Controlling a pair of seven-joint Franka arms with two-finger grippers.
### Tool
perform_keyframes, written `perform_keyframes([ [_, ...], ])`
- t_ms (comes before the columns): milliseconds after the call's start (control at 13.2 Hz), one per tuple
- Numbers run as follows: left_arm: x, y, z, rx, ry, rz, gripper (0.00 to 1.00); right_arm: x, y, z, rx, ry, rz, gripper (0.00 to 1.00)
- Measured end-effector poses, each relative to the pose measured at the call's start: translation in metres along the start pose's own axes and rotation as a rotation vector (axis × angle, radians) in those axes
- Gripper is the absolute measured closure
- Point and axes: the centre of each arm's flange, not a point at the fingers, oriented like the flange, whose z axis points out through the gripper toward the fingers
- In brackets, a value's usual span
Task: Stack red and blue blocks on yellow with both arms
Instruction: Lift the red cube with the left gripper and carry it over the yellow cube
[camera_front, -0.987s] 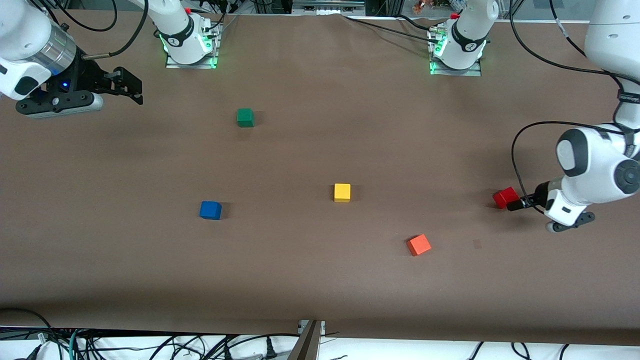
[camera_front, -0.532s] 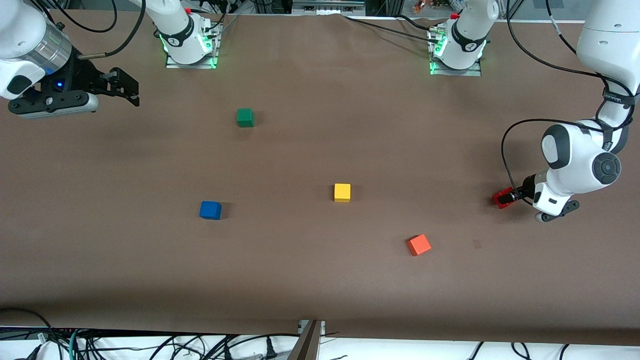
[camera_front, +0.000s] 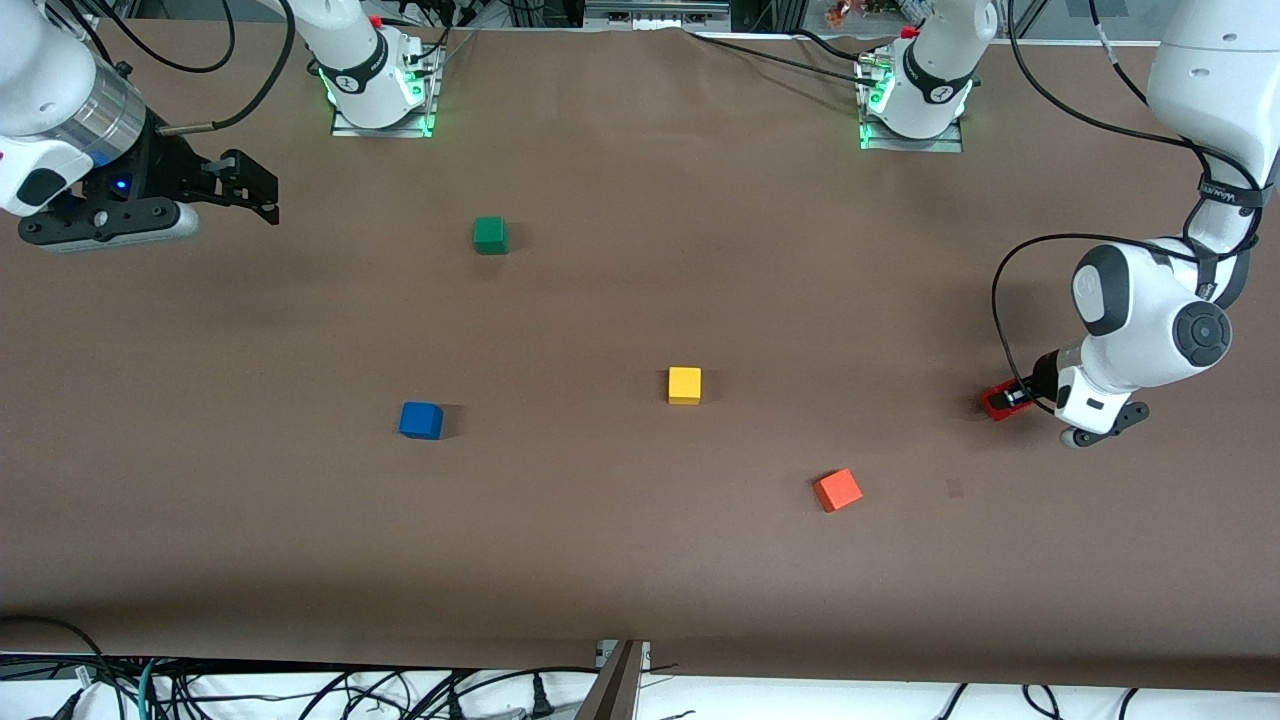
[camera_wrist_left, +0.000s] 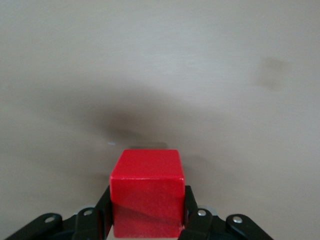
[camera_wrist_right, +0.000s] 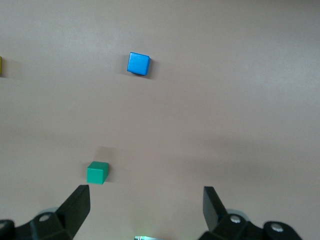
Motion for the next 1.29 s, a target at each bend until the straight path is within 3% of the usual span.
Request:
perform_keyframes([
  [304, -0.033, 0.143, -0.086, -0.06, -0.007, 0.141, 0.44, 0.0, 0.0, -0.001, 0.0, 0.001, 0.0, 0.0],
  [532, -0.095, 0.264, -0.107, -0.08, 0.006, 0.224, 0.44, 0.0, 0.0, -0.001, -0.001, 0.001, -0.001, 0.0],
  [835, -0.165, 0.377, -0.079, -0.103, -0.021, 0.333, 0.44, 0.001, 0.0, 0.0, -0.002, 0.0, -0.001, 0.0],
  [1291, -0.209, 0.444, -0.007, 0.035, 0.008, 0.349, 0.44, 0.002, 0.002, 0.003, -0.004, -0.006, 0.004, 0.0],
])
